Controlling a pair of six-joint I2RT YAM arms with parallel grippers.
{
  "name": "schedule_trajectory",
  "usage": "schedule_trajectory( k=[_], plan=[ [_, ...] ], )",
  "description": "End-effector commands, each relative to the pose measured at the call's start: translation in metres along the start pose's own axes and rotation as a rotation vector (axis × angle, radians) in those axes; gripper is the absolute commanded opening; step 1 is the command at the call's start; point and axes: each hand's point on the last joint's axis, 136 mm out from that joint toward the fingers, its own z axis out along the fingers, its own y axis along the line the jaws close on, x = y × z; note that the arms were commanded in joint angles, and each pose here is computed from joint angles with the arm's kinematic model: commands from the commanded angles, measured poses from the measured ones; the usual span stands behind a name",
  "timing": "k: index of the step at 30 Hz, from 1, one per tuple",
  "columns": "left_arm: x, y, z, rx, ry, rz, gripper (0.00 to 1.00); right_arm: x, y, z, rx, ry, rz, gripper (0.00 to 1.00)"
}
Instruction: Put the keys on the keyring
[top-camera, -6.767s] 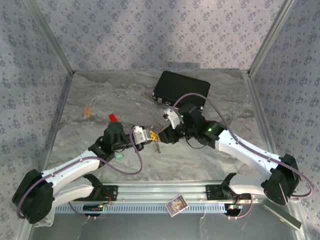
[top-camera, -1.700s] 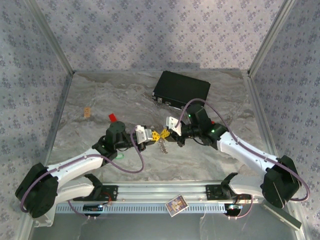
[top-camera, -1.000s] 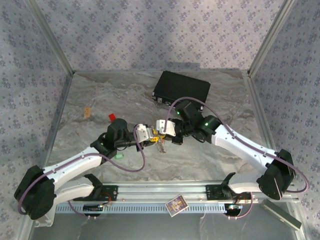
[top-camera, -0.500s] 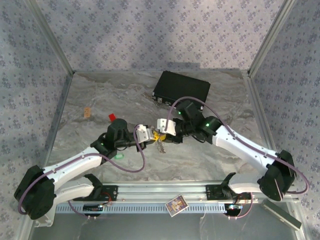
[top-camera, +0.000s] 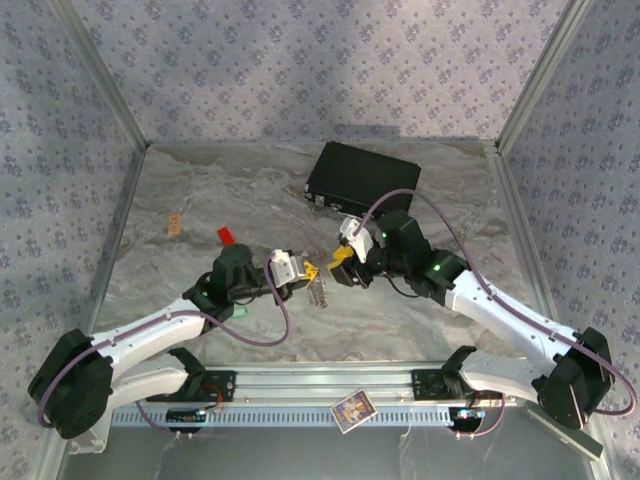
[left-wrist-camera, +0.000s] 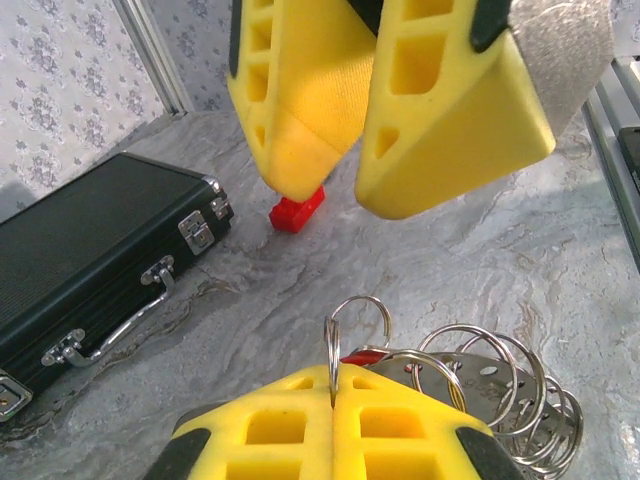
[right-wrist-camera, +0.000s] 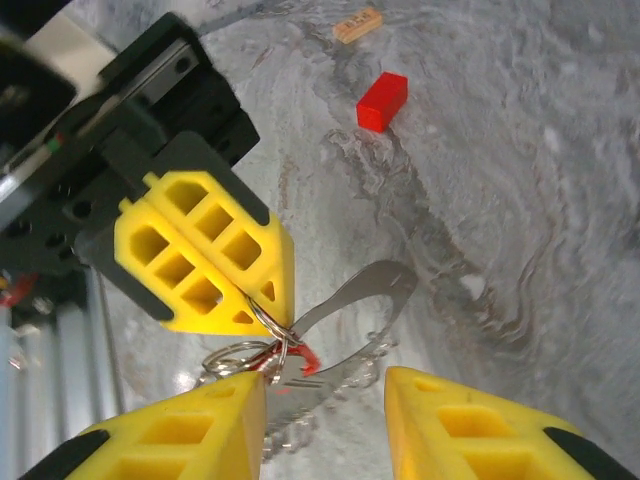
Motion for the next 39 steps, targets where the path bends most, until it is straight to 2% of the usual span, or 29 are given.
schedule_trajectory(
  k=[1,6,12,19,25,30,39],
  plan=[
    [-0.020,0.005,0.001,-0.021,-0.078,0.013,0.00,-0.004,0.009,0.002,-0.040,0.032,0.276,0.37],
    [-0.021,0.004,0.004,-0.016,-0.080,0.015,0.00,0.007,0.016,0.011,-0.058,0.118,0.323,0.34],
    [-0.023,0.003,0.003,-0.018,-0.081,0.019,0.00,0.009,0.012,0.014,-0.034,0.133,0.314,0.32],
    [-0.023,0.002,0.003,-0.015,-0.079,0.024,0.00,0.003,0.011,0.018,-0.043,0.121,0.313,0.23],
    [-0.023,0.002,0.002,-0.015,-0.078,0.029,0.00,0.004,0.010,0.019,-0.037,0.127,0.310,0.10],
    [-0.024,0.000,0.001,-0.011,-0.086,0.034,0.00,0.006,0.003,0.014,-0.017,0.132,0.300,0.06],
    [-0.034,-0.006,-0.003,0.024,-0.137,0.042,0.00,0.015,0.000,0.026,-0.101,0.148,0.316,0.04]
  ],
)
